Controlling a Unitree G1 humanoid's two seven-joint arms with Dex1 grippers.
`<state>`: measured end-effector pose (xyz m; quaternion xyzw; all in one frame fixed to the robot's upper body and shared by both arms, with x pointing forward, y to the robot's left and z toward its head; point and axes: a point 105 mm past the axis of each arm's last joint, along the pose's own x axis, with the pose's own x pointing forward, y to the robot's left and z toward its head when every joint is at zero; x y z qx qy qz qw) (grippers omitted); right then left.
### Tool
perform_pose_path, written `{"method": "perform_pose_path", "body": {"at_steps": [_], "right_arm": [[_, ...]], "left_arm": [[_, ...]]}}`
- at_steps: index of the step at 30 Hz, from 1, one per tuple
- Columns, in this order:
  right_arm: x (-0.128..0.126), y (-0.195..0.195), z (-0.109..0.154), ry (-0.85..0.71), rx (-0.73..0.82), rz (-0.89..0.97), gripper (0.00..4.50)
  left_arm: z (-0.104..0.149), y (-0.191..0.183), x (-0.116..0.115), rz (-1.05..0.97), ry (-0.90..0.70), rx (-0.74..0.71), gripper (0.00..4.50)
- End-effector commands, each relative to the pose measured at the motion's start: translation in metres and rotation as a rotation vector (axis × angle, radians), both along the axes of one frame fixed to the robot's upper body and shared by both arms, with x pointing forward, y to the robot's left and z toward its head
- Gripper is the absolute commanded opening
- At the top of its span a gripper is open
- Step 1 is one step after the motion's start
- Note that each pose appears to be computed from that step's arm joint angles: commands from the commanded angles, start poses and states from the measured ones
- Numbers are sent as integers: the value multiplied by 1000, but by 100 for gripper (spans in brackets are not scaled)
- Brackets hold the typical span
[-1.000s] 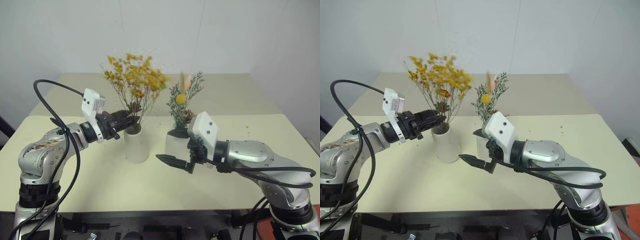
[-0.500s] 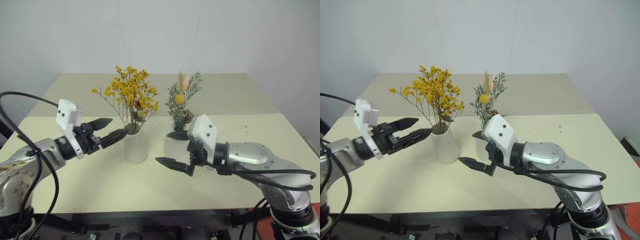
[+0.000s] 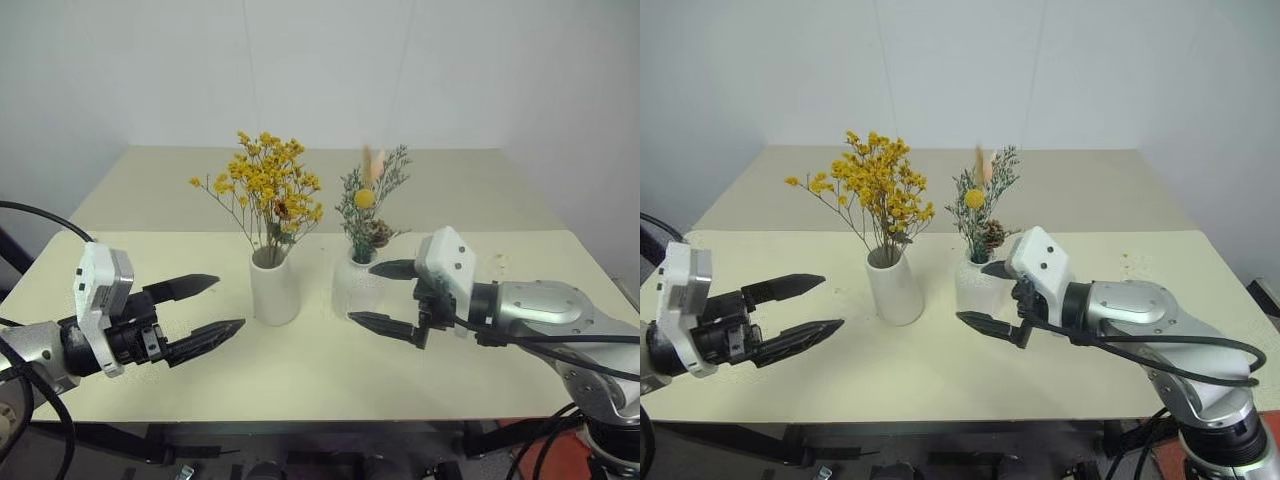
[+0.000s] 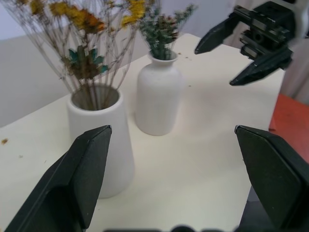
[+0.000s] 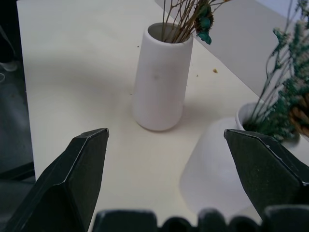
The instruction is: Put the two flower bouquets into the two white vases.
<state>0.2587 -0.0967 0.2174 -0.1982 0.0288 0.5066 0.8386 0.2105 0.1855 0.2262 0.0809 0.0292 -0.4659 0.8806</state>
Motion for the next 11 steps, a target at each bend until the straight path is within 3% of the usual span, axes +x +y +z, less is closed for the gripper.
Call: {"method": "perform_pose_path", "body": {"at_steps": [1, 8, 11], "right_arm": [[-3, -15, 9, -60, 31, -30, 450], [-11, -40, -13, -33, 88, -88, 450], [-13, -43, -17, -15, 156, -110, 450]], "left_arm": [[-5, -5, -8, -70, -40, 72, 448], [-24, 2, -3, -54, 4, 74, 448], [-27, 6, 3, -12, 27, -12, 448]]}}
